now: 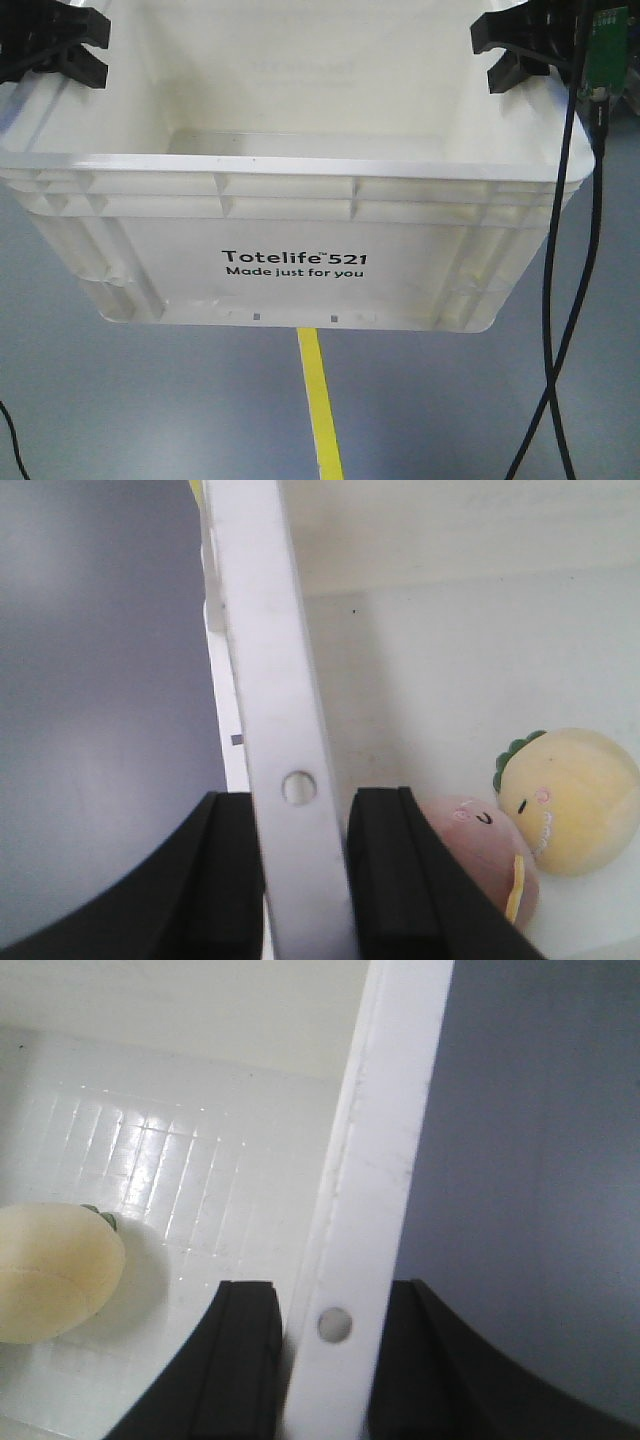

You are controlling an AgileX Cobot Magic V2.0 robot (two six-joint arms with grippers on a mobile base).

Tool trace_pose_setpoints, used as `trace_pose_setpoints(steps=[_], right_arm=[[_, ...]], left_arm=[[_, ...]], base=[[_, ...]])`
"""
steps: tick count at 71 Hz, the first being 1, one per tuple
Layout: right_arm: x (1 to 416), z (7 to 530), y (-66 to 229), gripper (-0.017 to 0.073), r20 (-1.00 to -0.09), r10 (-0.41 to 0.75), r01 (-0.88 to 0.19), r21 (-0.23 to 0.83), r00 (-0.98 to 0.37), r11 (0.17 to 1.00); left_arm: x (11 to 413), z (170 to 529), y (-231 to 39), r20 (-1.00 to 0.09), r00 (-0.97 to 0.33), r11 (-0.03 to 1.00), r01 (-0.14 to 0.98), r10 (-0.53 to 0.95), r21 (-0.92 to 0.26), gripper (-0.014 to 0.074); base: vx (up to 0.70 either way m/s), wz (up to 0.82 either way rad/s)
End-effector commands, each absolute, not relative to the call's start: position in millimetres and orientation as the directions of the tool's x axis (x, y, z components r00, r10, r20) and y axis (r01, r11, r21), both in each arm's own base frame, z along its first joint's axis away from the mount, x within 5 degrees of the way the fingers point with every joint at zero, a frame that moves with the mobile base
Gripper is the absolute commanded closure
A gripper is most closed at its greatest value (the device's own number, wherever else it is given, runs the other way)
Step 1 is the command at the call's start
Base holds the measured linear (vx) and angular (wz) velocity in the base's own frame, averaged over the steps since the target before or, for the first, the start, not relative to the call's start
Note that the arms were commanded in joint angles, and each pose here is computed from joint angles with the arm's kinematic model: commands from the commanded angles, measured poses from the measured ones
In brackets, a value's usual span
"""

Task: Place moving items into box and shelve
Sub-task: 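Hold the crate raised with both grippers while the base drives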

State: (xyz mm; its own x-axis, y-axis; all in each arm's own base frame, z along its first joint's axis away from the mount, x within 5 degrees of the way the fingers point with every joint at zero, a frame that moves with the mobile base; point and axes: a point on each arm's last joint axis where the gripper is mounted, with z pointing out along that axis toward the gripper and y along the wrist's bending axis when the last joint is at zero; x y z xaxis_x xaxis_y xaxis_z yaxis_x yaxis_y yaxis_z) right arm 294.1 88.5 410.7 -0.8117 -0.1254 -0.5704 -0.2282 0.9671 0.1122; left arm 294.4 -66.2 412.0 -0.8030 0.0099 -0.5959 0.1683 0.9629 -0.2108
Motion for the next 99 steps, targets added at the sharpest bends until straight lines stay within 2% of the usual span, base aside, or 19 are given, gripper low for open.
trace_pose_setpoints(steps=[1,50,99], right_arm=[[285.4,445.8,89.2,0.0571,-0.729,-0.103,-0.282,0.127,-0.677,0.951],[285.4,445.8,89.1,0.0571,-0.729,-0.103,-0.282,0.127,-0.677,0.951],[285.4,445.8,89.2,0.0571,-0.729,-0.103,-0.282,0.128,-0.677,0.951]], left_arm=[[284.4,448.7,-70.4,-0.744,-0.667,0.94,0.225,-0.043,-0.257,0.061],[284.4,448.7,-70.4,-0.744,-0.667,0.94,0.225,-0.043,-0.257,0.061],[284.4,448.7,-70.4,-0.744,-0.667,0.94,0.225,-0.043,-0.257,0.061]], base=[[0.49,-0.24],[0.46,-0.3],[0.36,-0.62]])
